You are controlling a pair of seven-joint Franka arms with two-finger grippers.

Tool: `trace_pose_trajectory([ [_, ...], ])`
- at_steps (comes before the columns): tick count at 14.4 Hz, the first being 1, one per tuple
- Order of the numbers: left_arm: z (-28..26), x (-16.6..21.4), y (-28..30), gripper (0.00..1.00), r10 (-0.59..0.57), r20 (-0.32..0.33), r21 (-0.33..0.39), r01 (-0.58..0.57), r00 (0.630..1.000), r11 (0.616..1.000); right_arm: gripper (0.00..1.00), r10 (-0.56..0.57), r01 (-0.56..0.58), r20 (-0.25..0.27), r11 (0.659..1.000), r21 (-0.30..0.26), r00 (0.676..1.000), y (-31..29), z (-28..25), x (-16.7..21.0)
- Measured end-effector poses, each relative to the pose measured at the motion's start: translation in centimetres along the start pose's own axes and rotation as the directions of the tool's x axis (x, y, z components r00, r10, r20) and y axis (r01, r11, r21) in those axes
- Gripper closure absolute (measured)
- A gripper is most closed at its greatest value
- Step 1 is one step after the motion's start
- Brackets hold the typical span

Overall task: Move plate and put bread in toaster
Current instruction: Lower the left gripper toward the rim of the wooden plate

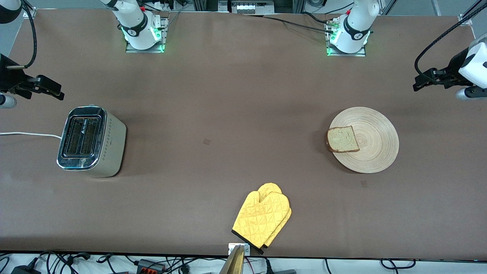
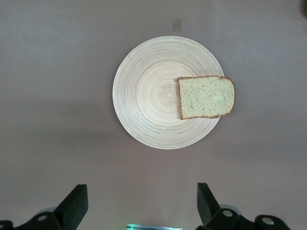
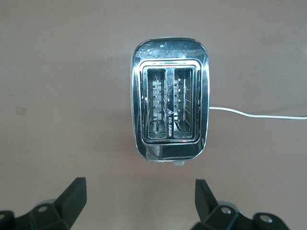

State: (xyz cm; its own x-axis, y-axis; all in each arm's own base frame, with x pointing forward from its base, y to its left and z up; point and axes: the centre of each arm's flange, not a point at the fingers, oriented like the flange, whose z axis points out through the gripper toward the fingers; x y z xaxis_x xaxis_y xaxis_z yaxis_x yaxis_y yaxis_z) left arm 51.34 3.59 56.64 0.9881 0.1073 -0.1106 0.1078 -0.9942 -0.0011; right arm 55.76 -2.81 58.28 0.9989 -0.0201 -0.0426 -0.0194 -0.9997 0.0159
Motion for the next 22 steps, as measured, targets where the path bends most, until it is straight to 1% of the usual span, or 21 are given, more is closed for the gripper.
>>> trace_pose_trajectory([
  [7,0.1,0.1,0.0,0.00,-0.001,0.003,0.000,0.001,1.000,1.000,0.00,0.000,0.000,0.002,1.000,0.000,1.000,0.0,0.0,0.0],
  [9,0.5,0.7,-0.4,0.00,-0.008,0.010,-0.006,0.008,1.000,1.000,0.00,0.000,0.000,0.002,1.000,0.000,1.000,0.0,0.0,0.0],
  [10,0.7,1.4,-0.9,0.00,-0.019,0.020,-0.018,0.019,1.000,1.000,0.00,0.000,0.000,0.003,1.000,0.000,1.000,0.0,0.0,0.0],
  [13,2.7,4.4,-2.9,0.00,-0.048,0.094,-0.046,0.053,0.994,0.998,0.00,0.000,0.000,0.010,1.000,0.000,1.000,0.0,0.4,0.1],
  [14,3.7,5.4,-3.8,0.00,-0.053,0.116,-0.064,0.061,0.992,0.996,0.00,0.000,0.000,0.014,1.000,0.000,1.000,0.0,0.7,0.3],
  [16,6.4,7.2,-5.9,0.00,-0.019,0.153,-0.140,0.041,0.988,0.989,0.00,-0.001,0.001,0.020,1.000,0.001,1.000,0.0,1.0,0.4],
  [18,10.2,9.0,-8.5,0.00,0.084,0.160,-0.211,-0.049,0.983,0.976,0.00,-0.002,0.001,0.021,1.000,0.001,1.000,-0.1,1.0,0.4],
  [20,14.3,10.5,-10.4,0.00,0.200,0.155,-0.279,-0.151,0.967,0.948,0.00,-0.004,0.004,0.020,1.000,0.001,1.000,-0.2,1.0,0.5],
  [22,18.4,11.2,-12.9,0.00,0.275,0.143,-0.367,-0.207,0.951,0.907,0.00,-0.005,0.005,0.017,1.000,0.000,1.000,-0.3,0.9,0.5],
])
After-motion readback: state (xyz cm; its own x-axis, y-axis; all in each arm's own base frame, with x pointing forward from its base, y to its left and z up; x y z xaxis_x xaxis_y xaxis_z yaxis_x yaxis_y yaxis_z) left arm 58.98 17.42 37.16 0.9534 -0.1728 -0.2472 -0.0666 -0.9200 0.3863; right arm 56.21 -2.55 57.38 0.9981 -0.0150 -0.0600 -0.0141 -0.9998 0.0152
